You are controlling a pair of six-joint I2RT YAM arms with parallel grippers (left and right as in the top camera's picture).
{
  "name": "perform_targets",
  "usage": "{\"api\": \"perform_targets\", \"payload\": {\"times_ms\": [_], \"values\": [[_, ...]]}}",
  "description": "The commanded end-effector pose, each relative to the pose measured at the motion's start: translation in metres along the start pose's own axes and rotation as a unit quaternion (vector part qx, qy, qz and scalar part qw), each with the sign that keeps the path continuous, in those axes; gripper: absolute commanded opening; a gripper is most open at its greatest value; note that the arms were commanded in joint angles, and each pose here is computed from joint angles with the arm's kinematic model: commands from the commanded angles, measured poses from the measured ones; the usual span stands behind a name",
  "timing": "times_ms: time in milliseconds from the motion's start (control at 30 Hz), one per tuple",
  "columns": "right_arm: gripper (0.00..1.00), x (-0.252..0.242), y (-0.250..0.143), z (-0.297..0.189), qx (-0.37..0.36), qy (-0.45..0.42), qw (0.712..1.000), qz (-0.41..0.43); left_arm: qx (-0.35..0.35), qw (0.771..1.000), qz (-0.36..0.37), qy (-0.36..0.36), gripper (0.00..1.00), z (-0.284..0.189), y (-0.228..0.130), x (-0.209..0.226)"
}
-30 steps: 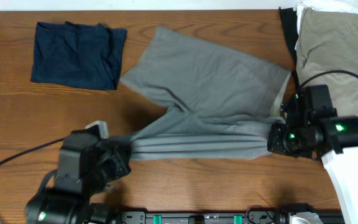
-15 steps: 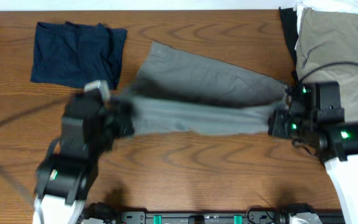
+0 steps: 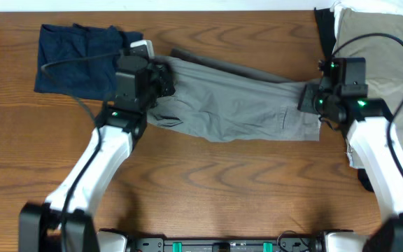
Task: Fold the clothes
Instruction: 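Lift the leg hems with both grippers and fold them up over the waistband, then lower the folded edge with both grippers and press it flat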
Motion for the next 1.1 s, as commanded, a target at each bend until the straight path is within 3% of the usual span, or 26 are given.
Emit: {"api": "perform_targets", "payload": {"times_ms": [0,167,200,233,300,333,367,433,733,1067], "values": [[0.01,-0.034,0.008,0.018,-0.006,-0.077,0.997,-0.001,-0.052,0.998,0.004,0.043,0.06,0.015,0.020,0.020],[0.01,-0.038,0.018,0.050,-0.025,-0.077,0.997,0.001,-0.064,0.997,0.005,0.033,0.06,0.037,0.018,0.025],[0.03,-0.039,0.020,0.056,-0.029,-0.077,0.997,0.000,-0.067,0.997,0.005,0.030,0.14,0.040,0.019,0.025],[0.17,-0.039,0.022,0.063,-0.034,-0.077,0.996,0.000,-0.072,0.997,0.006,0.026,0.32,0.043,0.020,0.024],[0.58,-0.040,0.028,0.075,-0.048,-0.076,0.996,0.000,-0.082,0.996,0.006,0.018,0.80,0.048,0.022,0.023],[0.73,-0.041,0.031,0.081,-0.057,-0.076,0.996,0.000,-0.088,0.996,0.009,0.015,0.98,0.049,0.024,0.022],[0.82,-0.041,0.033,0.084,-0.062,-0.076,0.995,0.000,-0.091,0.996,0.015,0.015,0.98,0.049,0.025,0.022],[0.88,-0.041,0.038,0.084,-0.073,-0.075,0.994,-0.001,-0.099,0.994,0.027,0.022,0.98,0.048,0.029,0.022],[0.85,-0.019,0.048,0.052,-0.088,-0.036,0.993,-0.073,-0.056,0.996,0.055,0.042,0.98,0.023,0.020,0.019],[0.86,-0.009,-0.005,0.054,0.031,-0.007,0.997,-0.064,0.059,0.988,0.128,0.058,0.98,0.023,-0.035,0.022]]}}
Point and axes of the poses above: each gripper's point midway between its finger pads, its own z axis out along the fingers, its own x axis along the line the jaws close on, y = z × x, the point moved 3 cm from there along -z, back along the fingers, and after that the axes turned 12 degrees about -z, right-handed, at the moved point
